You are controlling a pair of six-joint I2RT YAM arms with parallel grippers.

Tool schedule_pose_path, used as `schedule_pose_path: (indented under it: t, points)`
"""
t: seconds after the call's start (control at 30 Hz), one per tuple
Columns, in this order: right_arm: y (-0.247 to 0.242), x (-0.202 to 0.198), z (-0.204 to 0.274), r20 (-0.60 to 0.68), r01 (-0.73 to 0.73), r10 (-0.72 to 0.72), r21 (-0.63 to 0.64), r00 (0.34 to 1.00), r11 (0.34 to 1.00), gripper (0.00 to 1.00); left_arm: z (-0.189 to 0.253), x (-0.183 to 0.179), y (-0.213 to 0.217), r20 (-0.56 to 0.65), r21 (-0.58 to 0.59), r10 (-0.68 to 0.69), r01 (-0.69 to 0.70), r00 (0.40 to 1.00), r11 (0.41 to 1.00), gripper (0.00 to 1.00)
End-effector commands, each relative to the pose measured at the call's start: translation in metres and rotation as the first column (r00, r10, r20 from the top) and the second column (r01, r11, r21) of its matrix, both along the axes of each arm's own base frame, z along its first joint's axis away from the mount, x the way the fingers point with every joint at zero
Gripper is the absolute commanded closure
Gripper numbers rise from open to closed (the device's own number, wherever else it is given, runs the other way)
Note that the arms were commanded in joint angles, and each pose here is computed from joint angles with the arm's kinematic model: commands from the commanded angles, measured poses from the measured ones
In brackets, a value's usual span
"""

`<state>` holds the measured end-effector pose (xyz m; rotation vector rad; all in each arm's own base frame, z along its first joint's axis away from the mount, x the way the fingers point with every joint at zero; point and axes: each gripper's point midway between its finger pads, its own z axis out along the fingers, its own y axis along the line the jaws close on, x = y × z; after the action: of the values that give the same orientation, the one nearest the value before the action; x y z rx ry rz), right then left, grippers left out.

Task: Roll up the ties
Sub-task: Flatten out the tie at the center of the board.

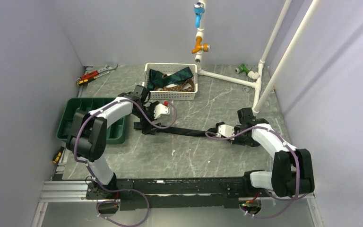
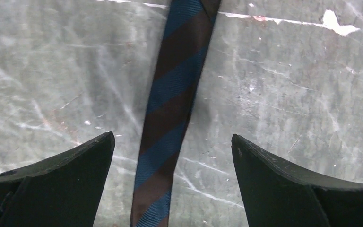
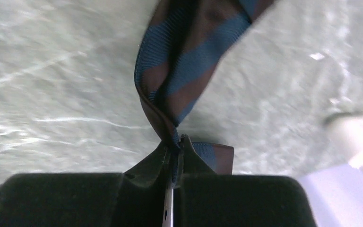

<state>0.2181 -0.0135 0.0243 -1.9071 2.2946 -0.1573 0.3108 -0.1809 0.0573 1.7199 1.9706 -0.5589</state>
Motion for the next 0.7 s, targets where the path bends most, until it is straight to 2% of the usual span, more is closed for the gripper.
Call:
schedule_pose_path:
  t: [0.0, 0.07, 0.13, 0.2, 0.27, 0.33, 0.4, 0.47, 0.5, 0.57, 0.67]
  points:
    - [-0.023, 0.054, 0.041, 0.290, 0.011, 0.014, -0.085, 0.957, 0.996, 1.00, -0.020, -0.021, 0.001, 0.012, 0.114, -0.143, 0.140, 0.990, 0.984, 0.03]
    - [-0.031, 0.055, 0.048, 0.315, 0.011, 0.018, -0.090, 0.949, 0.996, 1.00, -0.037, -0.018, 0.010, 0.035, 0.216, -0.155, 0.144, 0.987, 0.966, 0.10]
    - [-0.044, 0.053, 0.055, 0.351, 0.023, 0.009, -0.088, 0.936, 0.996, 1.00, -0.046, -0.017, 0.014, 0.029, 0.264, -0.145, 0.133, 0.989, 0.955, 0.23]
    - [-0.054, 0.050, 0.060, 0.382, 0.023, 0.012, -0.089, 0.924, 0.996, 1.00, -0.043, -0.017, 0.014, 0.005, 0.266, -0.130, 0.124, 0.992, 0.956, 0.49]
    - [-0.061, 0.047, 0.067, 0.405, 0.017, 0.017, -0.081, 0.914, 0.997, 1.00, -0.028, -0.025, 0.011, -0.023, 0.244, -0.142, 0.143, 0.990, 0.959, 0.81]
    - [-0.065, 0.045, 0.075, 0.432, 0.015, 0.012, -0.059, 0.902, 0.998, 1.00, 0.000, -0.051, 0.001, -0.072, 0.142, -0.227, 0.235, 0.971, 0.961, 0.99]
    - [-0.072, 0.045, 0.083, 0.450, 0.023, 0.005, -0.057, 0.893, 0.998, 1.00, 0.038, -0.081, -0.006, -0.145, 0.029, -0.278, 0.285, 0.949, 0.958, 1.00]
    - [-0.078, 0.047, 0.082, 0.449, 0.027, 0.004, -0.063, 0.893, 0.998, 1.00, 0.072, -0.082, -0.017, -0.229, -0.123, -0.219, 0.195, 0.949, 0.973, 1.00]
    - [-0.082, 0.050, 0.081, 0.454, 0.032, 0.003, -0.069, 0.891, 0.997, 1.00, 0.080, -0.070, -0.017, -0.279, -0.165, -0.159, 0.116, 0.947, 0.980, 1.00]
    - [-0.089, 0.056, 0.077, 0.458, 0.040, 0.003, -0.085, 0.889, 0.996, 1.00, 0.073, -0.035, -0.006, -0.392, -0.162, -0.027, -0.040, 0.919, 0.986, 1.00]
    - [-0.100, 0.065, 0.068, 0.462, 0.029, 0.028, -0.115, 0.886, 0.993, 1.00, 0.041, 0.032, 0.031, -0.479, -0.049, 0.228, -0.285, 0.847, 0.957, 1.00]
